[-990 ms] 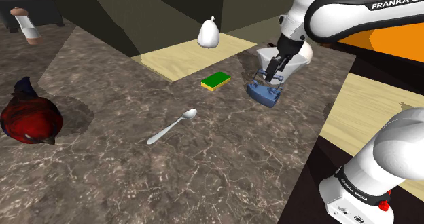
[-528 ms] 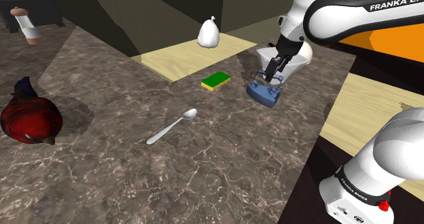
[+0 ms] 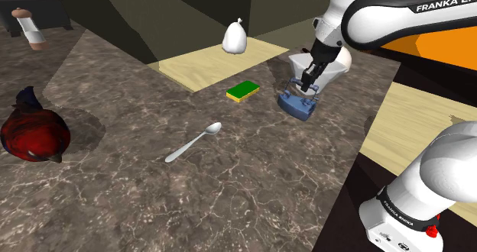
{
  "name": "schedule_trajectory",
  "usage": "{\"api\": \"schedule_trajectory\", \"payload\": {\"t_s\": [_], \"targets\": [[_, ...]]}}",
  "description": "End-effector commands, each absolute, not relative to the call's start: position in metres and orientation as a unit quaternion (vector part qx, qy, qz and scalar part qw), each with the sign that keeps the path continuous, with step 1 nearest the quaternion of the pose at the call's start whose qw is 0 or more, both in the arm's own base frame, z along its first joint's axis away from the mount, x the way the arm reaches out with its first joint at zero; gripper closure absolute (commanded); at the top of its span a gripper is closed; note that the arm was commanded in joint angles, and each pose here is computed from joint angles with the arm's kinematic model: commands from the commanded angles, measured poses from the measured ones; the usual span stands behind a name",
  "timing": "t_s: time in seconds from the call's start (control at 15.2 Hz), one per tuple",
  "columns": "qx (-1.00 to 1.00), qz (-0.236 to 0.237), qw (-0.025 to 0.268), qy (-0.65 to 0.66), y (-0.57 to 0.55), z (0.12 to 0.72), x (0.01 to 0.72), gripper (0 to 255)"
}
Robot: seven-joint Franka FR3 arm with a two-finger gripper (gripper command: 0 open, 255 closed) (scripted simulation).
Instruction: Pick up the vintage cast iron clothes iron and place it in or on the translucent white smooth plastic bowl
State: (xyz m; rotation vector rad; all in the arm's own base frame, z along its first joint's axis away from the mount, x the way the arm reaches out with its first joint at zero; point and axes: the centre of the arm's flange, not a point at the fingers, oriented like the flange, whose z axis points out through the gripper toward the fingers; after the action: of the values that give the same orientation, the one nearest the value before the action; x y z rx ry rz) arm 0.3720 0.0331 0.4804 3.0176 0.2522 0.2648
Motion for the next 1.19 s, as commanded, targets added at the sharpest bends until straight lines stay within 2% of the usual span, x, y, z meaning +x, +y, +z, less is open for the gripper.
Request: {"api": "schedule_trajectory", "payload": {"t_s": [0.0, 1.12], "targets": [[0.991, 0.087, 0.051, 0.083, 0.033, 0.48, 0.372, 255], [0.991, 0.087, 0.051, 0.083, 0.033, 0.565, 0.372, 255]]}}
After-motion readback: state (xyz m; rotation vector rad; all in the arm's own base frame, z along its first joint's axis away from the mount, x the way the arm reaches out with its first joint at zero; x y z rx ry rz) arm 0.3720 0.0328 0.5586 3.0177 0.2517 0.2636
